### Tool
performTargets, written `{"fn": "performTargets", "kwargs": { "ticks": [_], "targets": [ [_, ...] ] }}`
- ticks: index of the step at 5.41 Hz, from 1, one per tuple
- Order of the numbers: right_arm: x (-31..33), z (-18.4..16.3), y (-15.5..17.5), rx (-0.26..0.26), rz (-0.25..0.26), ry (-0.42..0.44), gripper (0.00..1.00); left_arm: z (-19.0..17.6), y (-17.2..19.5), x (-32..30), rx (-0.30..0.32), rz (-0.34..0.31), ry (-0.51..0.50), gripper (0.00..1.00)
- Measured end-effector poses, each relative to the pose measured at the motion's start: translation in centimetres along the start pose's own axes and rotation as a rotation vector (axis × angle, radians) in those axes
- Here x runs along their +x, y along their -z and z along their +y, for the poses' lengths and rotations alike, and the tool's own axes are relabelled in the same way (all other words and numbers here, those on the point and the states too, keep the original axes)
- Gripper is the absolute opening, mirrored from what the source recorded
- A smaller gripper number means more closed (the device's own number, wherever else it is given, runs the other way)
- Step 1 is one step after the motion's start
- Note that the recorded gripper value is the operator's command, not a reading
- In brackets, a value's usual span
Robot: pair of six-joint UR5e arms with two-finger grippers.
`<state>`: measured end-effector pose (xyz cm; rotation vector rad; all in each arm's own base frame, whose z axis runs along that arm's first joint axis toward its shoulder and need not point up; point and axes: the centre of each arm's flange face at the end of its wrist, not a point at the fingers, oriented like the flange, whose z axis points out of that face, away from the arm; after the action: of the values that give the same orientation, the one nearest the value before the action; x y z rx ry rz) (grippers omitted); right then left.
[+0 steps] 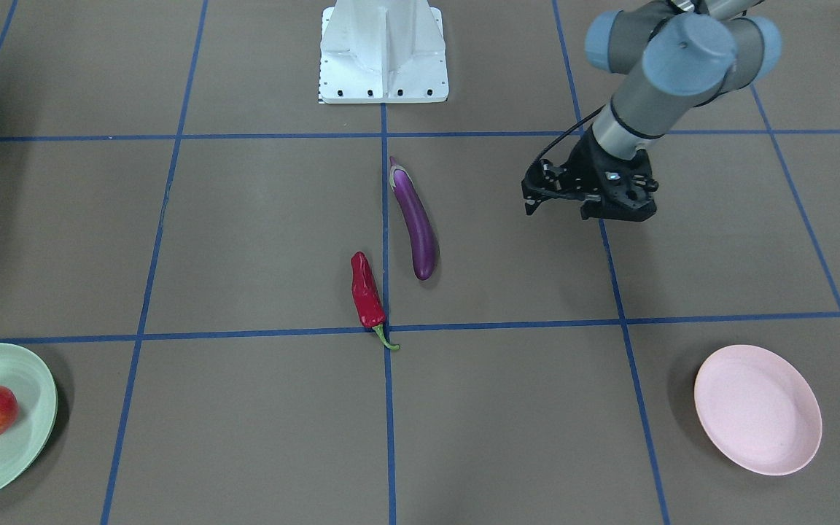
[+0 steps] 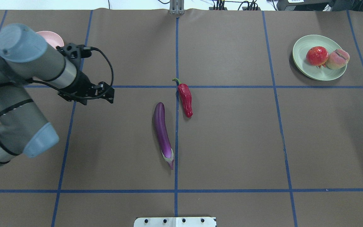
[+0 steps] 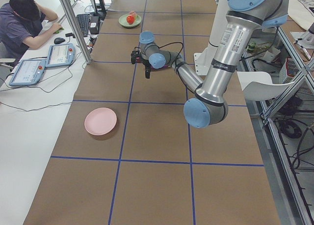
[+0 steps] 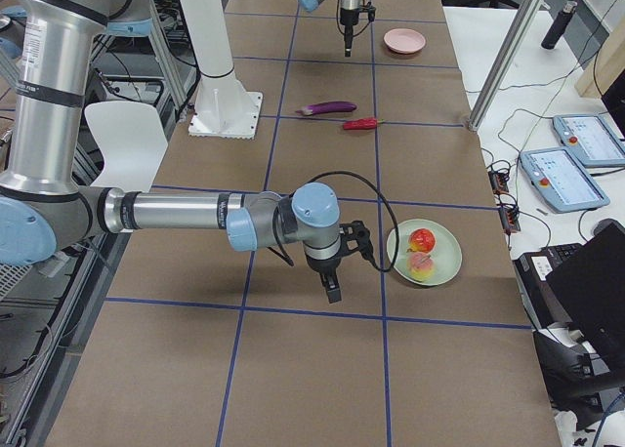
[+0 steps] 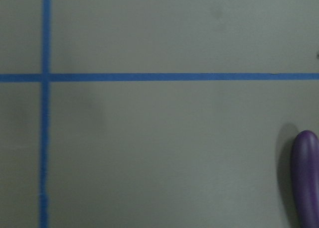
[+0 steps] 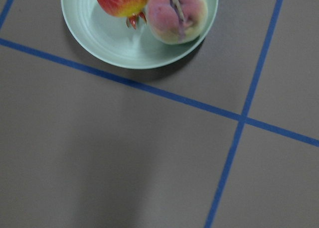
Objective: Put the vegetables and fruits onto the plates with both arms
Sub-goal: 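Move the left gripper over the purple eggplant while the right arm withdraws, then close the left gripper on the eggplant's tip and lift it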
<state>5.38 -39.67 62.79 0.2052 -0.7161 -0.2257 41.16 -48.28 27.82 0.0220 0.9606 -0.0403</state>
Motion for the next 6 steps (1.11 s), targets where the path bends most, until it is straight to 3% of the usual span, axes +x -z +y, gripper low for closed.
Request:
{"fn": "performTargets", "kwargs": {
  "ticks": [2, 5, 6],
  "targets": [
    [1.3, 1.3, 1.0, -0.025, 0.006, -0.052, 1.0, 1.3, -7.6, 9.8, 0.028, -0.073, 0.098, 1.0],
    [1.3, 1.1, 1.2, -0.026, 0.006, -0.061, 1.0, 3.7, -12.9, 14.2, -0.012, -0.123, 0.134, 0.99],
    [1.3, 1.0, 1.2, -0.024, 0.006, -0.063, 1.0, 4.2, -13.9, 15.4, -0.025, -0.13, 0.128, 0.24]
  ]
}}
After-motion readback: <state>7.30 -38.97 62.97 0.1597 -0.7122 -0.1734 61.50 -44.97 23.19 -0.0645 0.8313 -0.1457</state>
